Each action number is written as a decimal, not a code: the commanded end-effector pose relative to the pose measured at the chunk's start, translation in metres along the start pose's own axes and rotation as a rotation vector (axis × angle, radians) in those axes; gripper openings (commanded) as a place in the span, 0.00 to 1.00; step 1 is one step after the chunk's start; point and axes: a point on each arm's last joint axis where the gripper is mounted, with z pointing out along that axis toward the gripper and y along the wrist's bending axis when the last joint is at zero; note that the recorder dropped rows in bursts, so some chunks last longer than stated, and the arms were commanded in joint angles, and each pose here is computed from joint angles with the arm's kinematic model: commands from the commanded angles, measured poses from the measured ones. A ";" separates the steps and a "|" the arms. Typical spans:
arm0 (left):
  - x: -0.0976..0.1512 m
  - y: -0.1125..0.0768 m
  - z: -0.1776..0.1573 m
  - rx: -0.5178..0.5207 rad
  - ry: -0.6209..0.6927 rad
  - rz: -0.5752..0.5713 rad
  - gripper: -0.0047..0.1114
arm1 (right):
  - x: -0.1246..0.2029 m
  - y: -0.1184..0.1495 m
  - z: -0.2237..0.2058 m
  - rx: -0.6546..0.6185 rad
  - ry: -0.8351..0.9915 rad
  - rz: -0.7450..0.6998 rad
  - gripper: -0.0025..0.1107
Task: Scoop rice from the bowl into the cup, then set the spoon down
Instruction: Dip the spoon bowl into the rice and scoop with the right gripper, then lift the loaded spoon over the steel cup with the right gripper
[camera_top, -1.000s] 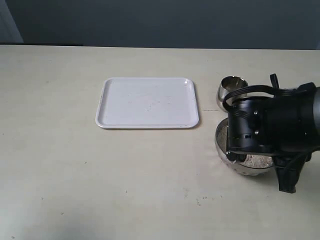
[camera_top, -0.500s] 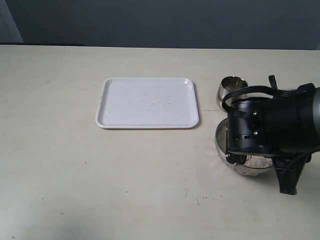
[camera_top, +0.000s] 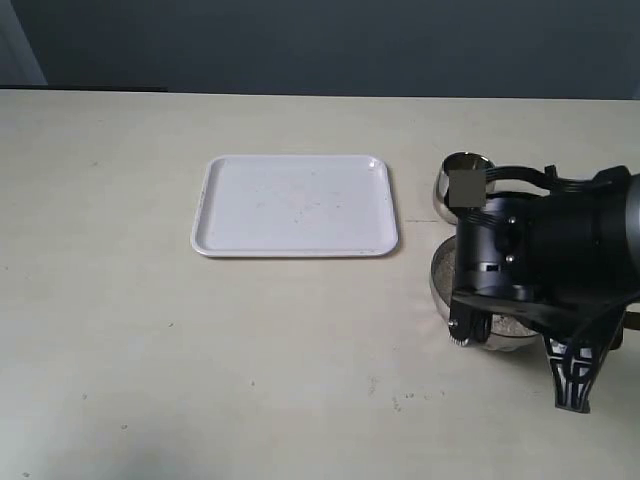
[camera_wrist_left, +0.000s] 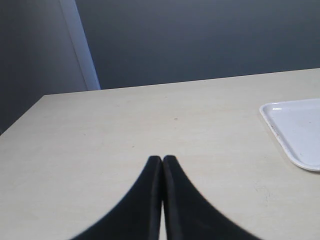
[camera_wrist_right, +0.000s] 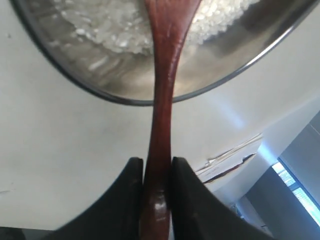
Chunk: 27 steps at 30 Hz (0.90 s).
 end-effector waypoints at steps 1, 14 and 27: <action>-0.002 0.000 -0.001 0.005 -0.020 -0.005 0.04 | -0.001 0.003 0.000 -0.033 0.001 0.015 0.01; -0.002 0.000 -0.001 0.005 -0.020 -0.005 0.04 | 0.020 -0.007 0.000 -0.140 -0.021 0.225 0.01; -0.002 0.000 -0.001 0.005 -0.020 -0.005 0.04 | 0.026 -0.013 -0.002 -0.296 -0.169 0.424 0.01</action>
